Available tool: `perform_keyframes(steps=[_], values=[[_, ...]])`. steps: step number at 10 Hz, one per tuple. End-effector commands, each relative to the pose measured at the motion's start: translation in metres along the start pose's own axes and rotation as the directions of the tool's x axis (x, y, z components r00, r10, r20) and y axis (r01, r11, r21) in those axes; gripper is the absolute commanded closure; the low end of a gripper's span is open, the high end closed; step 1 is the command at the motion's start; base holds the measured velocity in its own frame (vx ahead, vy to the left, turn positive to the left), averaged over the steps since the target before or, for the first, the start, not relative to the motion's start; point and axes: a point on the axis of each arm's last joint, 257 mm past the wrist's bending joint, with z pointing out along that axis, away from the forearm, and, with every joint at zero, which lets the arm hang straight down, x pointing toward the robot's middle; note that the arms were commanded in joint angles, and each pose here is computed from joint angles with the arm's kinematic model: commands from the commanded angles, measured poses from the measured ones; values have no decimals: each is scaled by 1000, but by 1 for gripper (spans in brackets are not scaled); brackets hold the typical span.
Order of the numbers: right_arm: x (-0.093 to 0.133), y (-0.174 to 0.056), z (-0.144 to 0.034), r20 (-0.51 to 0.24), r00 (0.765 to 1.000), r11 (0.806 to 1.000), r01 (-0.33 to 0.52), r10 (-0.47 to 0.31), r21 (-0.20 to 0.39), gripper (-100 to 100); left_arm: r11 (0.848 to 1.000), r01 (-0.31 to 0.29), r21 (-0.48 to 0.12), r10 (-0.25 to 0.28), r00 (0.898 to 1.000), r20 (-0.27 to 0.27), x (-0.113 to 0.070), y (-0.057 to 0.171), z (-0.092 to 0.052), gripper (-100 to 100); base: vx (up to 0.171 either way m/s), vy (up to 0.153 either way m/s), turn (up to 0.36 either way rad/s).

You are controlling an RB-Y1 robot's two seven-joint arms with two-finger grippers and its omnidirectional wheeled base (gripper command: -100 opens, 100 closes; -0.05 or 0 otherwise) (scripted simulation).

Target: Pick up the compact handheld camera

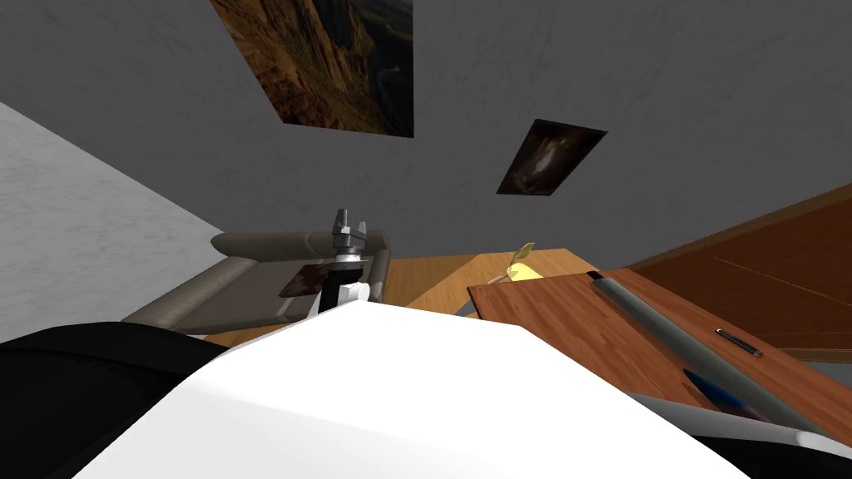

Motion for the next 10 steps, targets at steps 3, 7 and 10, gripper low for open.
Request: perform_keyframes(steps=[3,7,10], values=[[8,15,7,-15,1000,1000,-2,2,-31,-100,1000,0,0,0,1000,0,0,0,0,0,-2,-84,61],[14,29,23,-16,1000,999,-22,22,-29,-100,1000,0,0,0,1000,0,0,0,0,0,-11,-25,55],[14,32,27,-16,1000,999,-27,27,-28,100,1000,0,0,0,1000,0,0,0,0,0,-7,-13,30]])
